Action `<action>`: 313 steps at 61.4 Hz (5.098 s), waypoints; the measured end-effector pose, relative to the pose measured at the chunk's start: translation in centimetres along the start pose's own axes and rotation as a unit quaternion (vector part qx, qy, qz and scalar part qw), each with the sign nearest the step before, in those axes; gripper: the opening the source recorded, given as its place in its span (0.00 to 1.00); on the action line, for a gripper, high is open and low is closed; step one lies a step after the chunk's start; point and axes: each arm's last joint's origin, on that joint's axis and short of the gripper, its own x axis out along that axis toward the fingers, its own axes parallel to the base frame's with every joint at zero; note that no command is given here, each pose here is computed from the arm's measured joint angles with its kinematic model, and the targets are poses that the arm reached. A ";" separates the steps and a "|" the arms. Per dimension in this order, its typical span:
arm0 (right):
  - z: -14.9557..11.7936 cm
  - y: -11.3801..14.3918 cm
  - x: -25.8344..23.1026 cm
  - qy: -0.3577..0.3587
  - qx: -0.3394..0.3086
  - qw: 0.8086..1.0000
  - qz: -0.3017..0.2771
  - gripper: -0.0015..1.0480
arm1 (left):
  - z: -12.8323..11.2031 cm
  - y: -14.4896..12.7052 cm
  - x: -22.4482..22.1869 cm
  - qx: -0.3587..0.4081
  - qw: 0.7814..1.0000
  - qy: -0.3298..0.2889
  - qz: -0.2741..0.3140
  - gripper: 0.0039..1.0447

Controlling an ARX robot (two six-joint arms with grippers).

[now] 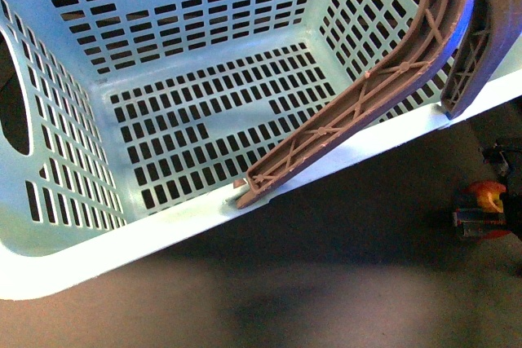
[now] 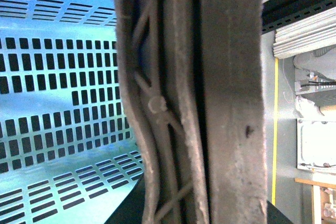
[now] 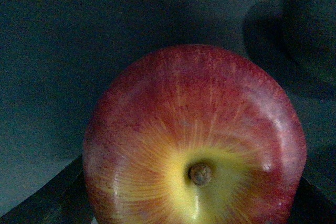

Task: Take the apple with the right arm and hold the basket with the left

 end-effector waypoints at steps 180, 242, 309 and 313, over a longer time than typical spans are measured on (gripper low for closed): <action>-0.2 -0.1 -32.3 -0.462 0.053 0.883 0.058 0.13 | 0.0 0.1 0.0 0.003 1.000 0.001 0.002 0.14; -5.4 0.2 -31.8 -0.475 0.052 0.877 0.057 0.02 | 0.0 0.1 0.0 0.003 1.000 0.001 0.002 0.14; -7.0 0.1 -32.5 -0.473 0.052 0.878 0.056 0.33 | 0.0 0.1 0.0 0.003 1.000 0.001 0.002 0.14; -7.0 0.1 -32.5 -0.473 0.052 0.878 0.056 0.43 | 0.0 0.1 0.0 0.003 1.000 0.001 0.002 0.14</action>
